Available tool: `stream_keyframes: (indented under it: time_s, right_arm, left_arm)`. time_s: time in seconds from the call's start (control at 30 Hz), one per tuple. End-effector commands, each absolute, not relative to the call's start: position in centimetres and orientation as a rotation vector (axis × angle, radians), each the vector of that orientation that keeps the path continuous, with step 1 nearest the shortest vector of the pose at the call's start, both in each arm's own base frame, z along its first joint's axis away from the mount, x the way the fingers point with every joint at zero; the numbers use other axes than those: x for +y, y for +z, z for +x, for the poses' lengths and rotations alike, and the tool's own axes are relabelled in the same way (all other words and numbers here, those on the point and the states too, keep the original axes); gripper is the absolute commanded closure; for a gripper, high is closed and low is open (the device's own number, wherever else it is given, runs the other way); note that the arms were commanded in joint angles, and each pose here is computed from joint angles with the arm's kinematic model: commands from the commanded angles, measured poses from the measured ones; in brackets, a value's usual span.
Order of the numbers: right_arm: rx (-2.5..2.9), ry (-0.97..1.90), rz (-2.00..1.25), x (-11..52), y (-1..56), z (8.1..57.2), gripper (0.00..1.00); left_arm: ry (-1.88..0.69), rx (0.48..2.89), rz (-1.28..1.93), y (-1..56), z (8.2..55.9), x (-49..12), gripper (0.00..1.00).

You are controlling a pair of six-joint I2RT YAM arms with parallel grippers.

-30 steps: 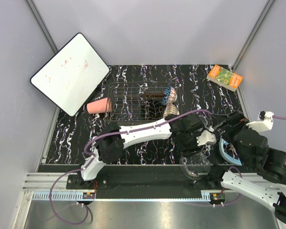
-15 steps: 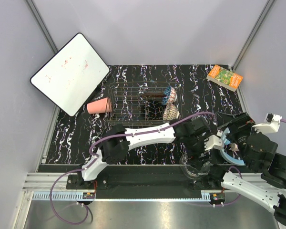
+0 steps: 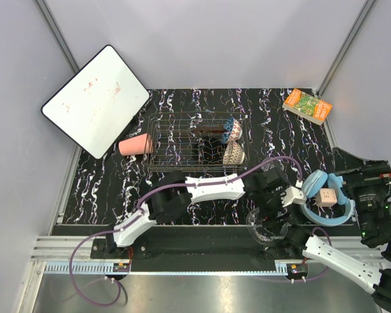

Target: Load the mixed dishes into the dish rack

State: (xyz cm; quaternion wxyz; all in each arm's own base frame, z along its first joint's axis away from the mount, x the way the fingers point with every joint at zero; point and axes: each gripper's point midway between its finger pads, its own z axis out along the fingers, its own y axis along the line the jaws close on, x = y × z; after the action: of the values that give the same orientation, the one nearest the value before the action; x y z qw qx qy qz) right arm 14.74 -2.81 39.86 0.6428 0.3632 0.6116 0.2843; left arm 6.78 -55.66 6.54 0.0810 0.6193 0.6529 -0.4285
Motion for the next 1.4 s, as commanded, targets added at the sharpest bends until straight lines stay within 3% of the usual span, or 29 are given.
stream_keyframes:
  time_s: [0.0, 0.5, 0.63, 0.93, 1.37]
  right_arm:
    - [1.333, 0.621, 0.841, -3.7, 41.8, 14.9, 0.0]
    - [1.396, 0.57, 0.784, -2.1, 40.9, 15.9, 0.0]
    - [1.403, 0.568, 0.778, -1.8, 40.6, 16.0, 0.0]
    - [1.447, 0.537, 0.728, -0.8, 40.1, 16.5, 0.0]
    - [1.494, 0.539, 0.667, 0.5, 39.5, 16.8, 0.0]
  left_arm:
    - [-1.186, 1.952, 1.827, 5.1, 8.0, -56.4, 0.12]
    - [-1.177, 1.93, 1.885, 4.4, 6.0, -57.1, 0.11]
    - [-1.035, 1.941, 1.877, 2.8, 7.5, -56.5, 0.15]
    - [-0.41, 1.95, 1.836, -1.4, 14.4, -51.8, 0.13]
    - [-0.137, 1.885, 1.856, 1.9, 19.5, -47.8, 0.12]
